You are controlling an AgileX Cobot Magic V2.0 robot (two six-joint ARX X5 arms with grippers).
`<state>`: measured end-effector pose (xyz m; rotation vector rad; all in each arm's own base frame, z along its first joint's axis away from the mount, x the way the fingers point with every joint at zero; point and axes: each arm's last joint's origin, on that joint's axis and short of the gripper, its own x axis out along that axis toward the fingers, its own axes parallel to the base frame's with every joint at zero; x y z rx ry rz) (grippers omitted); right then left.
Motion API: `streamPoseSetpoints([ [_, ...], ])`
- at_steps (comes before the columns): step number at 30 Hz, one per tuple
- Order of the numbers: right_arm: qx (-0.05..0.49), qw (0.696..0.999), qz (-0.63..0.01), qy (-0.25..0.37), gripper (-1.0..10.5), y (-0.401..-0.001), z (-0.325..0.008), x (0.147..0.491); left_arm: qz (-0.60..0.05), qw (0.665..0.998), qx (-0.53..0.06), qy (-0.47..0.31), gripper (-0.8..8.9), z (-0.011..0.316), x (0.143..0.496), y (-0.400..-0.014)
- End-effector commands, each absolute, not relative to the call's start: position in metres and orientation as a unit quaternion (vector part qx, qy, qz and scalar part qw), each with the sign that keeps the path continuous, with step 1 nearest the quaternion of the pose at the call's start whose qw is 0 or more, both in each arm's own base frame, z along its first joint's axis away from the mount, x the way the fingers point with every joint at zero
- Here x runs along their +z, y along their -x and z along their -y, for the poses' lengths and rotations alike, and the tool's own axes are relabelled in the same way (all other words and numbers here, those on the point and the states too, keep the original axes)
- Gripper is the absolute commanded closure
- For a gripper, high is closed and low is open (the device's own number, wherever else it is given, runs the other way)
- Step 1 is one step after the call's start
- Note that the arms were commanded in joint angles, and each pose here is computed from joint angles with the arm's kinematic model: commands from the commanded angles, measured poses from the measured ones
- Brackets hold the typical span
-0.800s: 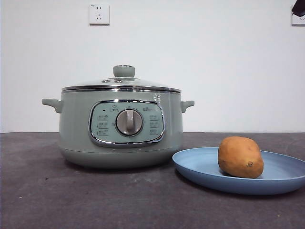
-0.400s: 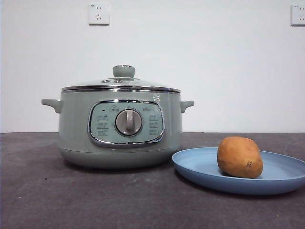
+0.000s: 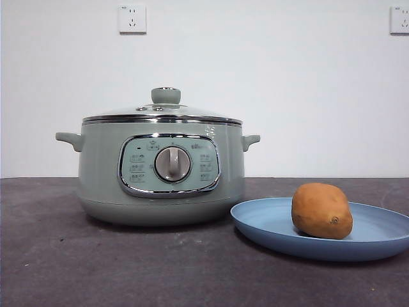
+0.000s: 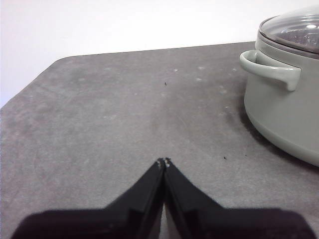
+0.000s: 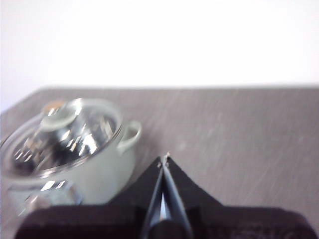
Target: Take the potato out from the steamer,put the potato on the plate,close the lid
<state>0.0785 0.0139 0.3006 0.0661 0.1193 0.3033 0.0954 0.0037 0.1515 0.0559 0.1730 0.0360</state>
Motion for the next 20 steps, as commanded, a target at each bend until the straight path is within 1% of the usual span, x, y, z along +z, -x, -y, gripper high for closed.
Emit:
streamPoseSetpoints([
  [1, 0.141, 0.989, -0.023, -0.028, 9.5, -0.082, -0.013, 0.275, -0.092, 0.995, 0.016, -0.024, 8.17, -0.004, 0.147, -0.096],
  [4, 0.134, 0.991, -0.004, -0.027, 9.5, -0.084, -0.012, 0.250, -0.092, 0.995, 0.016, -0.024, 8.17, -0.004, 0.147, -0.096],
  [8, 0.104, 0.994, -0.024, -0.032, 9.5, -0.088, -0.011, 0.217, -0.092, 0.995, 0.016, -0.024, 8.17, -0.004, 0.147, -0.096],
  [12, 0.074, 0.995, -0.030, -0.053, 9.5, -0.091, -0.009, 0.189, -0.092, 0.995, 0.016, -0.024, 8.17, -0.004, 0.147, -0.096],
  [15, 0.072, 0.995, -0.035, -0.061, 9.5, -0.093, -0.010, 0.172, -0.092, 0.995, 0.016, -0.024, 8.17, -0.004, 0.147, -0.096],
  [20, 0.071, 0.993, -0.065, -0.064, 9.5, -0.096, -0.010, 0.153, -0.092, 0.995, 0.016, -0.024, 8.17, -0.004, 0.147, -0.096],
])
